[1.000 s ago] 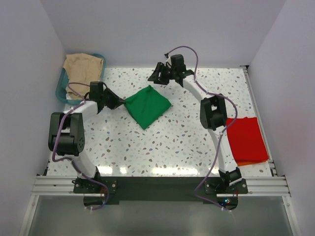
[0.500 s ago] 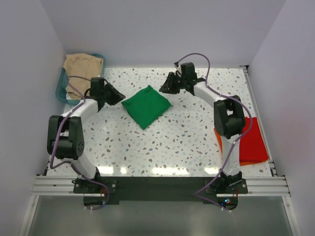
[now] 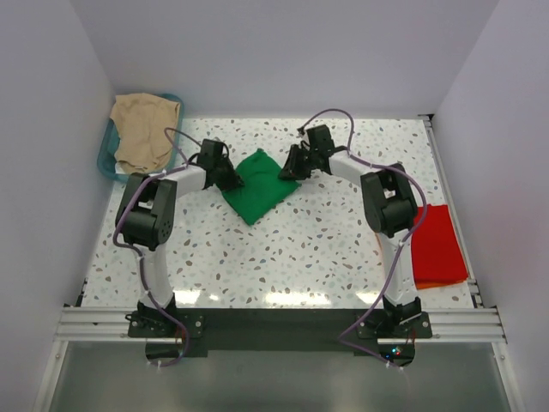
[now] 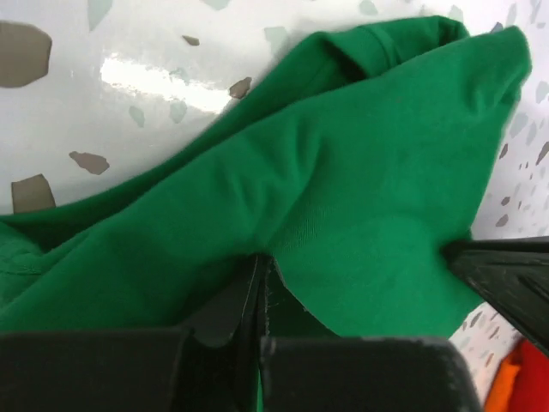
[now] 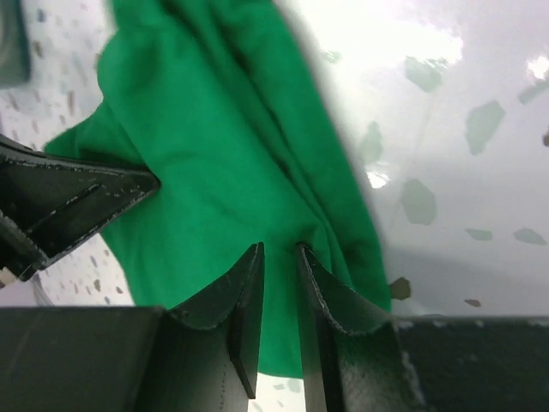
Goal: Fold and stack the t-shirts
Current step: Fold the tshirt
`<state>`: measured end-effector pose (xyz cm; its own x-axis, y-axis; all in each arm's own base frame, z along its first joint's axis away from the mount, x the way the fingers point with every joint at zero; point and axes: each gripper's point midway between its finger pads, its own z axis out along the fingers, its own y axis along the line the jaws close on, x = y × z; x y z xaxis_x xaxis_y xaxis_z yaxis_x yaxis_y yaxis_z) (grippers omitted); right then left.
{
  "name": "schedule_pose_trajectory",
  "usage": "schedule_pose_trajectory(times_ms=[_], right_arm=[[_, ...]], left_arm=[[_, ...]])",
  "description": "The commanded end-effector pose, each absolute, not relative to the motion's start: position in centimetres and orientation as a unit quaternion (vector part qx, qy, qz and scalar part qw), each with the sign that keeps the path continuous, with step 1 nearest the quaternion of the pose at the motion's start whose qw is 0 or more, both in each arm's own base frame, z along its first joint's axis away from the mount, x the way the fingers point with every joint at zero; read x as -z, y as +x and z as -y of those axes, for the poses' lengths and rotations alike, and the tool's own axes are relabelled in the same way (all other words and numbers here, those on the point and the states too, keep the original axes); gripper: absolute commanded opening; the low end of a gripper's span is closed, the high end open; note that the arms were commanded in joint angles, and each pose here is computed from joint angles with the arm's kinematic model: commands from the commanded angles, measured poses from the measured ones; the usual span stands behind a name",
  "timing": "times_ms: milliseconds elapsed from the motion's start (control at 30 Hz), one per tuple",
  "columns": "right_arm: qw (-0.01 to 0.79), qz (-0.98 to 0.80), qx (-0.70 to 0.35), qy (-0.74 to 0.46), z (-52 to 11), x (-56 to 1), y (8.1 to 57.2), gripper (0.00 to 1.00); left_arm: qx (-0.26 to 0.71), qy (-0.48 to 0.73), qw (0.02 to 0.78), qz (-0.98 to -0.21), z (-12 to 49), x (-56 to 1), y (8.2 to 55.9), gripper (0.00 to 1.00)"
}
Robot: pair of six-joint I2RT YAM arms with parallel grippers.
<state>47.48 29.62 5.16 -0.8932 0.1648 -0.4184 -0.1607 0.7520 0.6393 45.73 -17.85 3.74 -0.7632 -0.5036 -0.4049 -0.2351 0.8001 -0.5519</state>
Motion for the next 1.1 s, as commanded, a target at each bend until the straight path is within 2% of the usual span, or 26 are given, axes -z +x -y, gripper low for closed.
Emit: schedule_pose_trajectory(times_ms=[0, 233, 333, 400, 433, 500, 567, 600, 633, 800, 900, 933, 1067], right_arm=[[0.227, -0.919, -0.321, 0.002, -28.3, -4.1, 47.3, 0.24], [0.191, -0.935, -0.299, 0.021, -26.6, -2.4, 43.9, 0.22], [0.156, -0.947, -0.28, 0.036, -25.1, -0.1, 40.3, 0.22], [0.162, -0.944, -0.286, 0.037, -24.8, -1.0, 39.0, 0.2], [0.142, -0.948, -0.279, 0.045, -24.1, 0.1, 36.9, 0.2], [0.154, -0.943, -0.291, 0.041, -24.0, -1.1, 35.5, 0.19], [0.132, -0.948, -0.287, 0.042, -23.3, 0.2, 32.1, 0.19], [0.142, -0.943, -0.299, 0.037, -23.4, -0.9, 31.4, 0.19], [0.117, -0.947, -0.296, 0.036, -23.1, 0.3, 28.5, 0.19], [0.126, -0.938, -0.322, 0.014, -24.1, -1.4, 22.8, 0.21], [0.13, -0.935, -0.329, 0.016, -24.2, -2.0, 21.2, 0.27], [0.16, -0.932, -0.324, 0.011, -24.0, -3.2, 22.0, 0.33], [0.224, -0.924, -0.311, -0.001, -23.7, -7.1, 24.5, 0.46]], left_arm=[[0.19, -0.224, 0.297, -0.908, 15.0, -2.9, 46.7, 0.0], [0.171, -0.235, 0.275, -0.916, 13.9, -0.4, 44.7, 0.01], [0.177, -0.228, 0.266, -0.92, 14.9, 0.0, 42.7, 0.01], [0.191, -0.225, 0.273, -0.915, 15.4, -0.8, 41.8, 0.01], [0.192, -0.229, 0.256, -0.919, 15.7, 0.3, 39.9, 0.01], [0.211, -0.225, 0.271, -0.912, 16.3, -0.8, 38.9, 0.01], [0.221, -0.221, 0.267, -0.911, 16.8, -0.7, 36.4, 0.01], [0.226, -0.219, 0.265, -0.911, 17.0, -0.7, 35.5, 0.01], [0.226, -0.214, 0.25, -0.917, 17.3, 0.1, 33.5, 0.01], [0.256, -0.19, 0.267, -0.91, 17.8, -2.0, 30.2, 0.03], [0.263, -0.169, 0.288, -0.905, 17.9, -4.2, 30.6, 0.05], [0.266, -0.165, 0.294, -0.903, 17.9, -4.9, 30.7, 0.05], [0.259, -0.156, 0.312, -0.901, 17.6, -7.3, 31.1, 0.08]])
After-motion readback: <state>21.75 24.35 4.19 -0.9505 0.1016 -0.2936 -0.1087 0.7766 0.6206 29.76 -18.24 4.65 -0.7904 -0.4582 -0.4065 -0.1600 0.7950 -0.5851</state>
